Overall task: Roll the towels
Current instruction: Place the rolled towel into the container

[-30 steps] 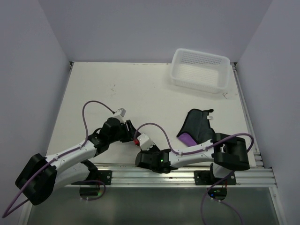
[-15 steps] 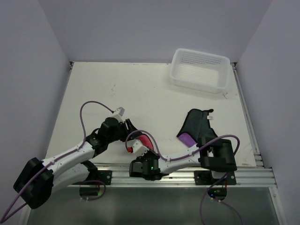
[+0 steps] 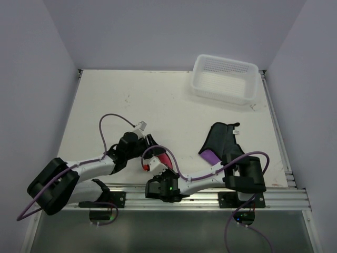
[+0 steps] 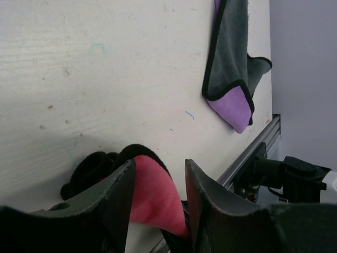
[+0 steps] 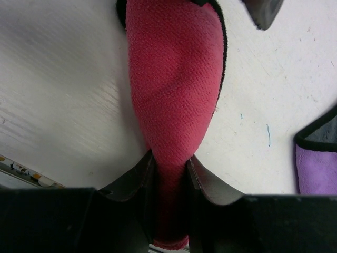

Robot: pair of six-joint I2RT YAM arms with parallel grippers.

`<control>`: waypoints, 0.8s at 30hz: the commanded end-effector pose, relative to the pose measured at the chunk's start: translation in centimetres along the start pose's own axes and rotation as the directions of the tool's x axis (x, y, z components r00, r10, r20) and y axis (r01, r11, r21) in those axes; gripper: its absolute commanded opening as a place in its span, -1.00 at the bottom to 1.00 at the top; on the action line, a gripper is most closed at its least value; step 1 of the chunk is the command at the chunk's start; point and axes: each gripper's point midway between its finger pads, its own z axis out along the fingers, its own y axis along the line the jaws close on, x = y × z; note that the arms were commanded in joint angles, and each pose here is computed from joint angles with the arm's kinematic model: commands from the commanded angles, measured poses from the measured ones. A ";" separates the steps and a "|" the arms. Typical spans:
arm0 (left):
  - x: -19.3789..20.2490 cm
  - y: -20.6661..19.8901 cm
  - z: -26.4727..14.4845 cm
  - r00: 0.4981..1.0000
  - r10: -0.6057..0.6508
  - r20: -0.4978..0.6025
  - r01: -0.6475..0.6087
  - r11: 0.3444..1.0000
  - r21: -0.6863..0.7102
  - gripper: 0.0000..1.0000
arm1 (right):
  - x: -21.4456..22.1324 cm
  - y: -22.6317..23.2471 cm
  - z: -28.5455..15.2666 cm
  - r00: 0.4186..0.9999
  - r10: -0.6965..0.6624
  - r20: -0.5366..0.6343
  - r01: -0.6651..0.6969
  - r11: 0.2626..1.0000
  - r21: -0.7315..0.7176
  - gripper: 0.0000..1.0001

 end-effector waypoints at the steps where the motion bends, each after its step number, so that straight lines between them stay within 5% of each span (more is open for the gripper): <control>1: 0.3 -0.5 0.6 1.000 0.001 0.010 -0.001 0.998 0.059 -0.09 | -0.7 0.5 -0.2 0.996 0.093 0.002 -0.092 0.995 -0.034 -0.98; 7: 1.7 1.7 1.9 1.000 -0.015 -0.025 0.015 1.000 0.012 -0.12 | -0.4 0.4 0.1 0.991 0.129 -0.020 -0.130 0.990 -0.055 -0.94; 18: 2.7 3.2 3.0 0.997 -0.023 -0.070 0.021 0.999 -0.029 -0.16 | -0.8 -0.4 0.6 0.964 0.251 -0.086 -0.262 0.953 -0.155 -0.11; 24: 2.7 3.3 3.1 0.997 -0.020 -0.074 0.017 0.999 -0.035 -0.16 | -1.4 -0.3 1.3 0.952 0.287 -0.108 -0.304 0.929 -0.209 0.05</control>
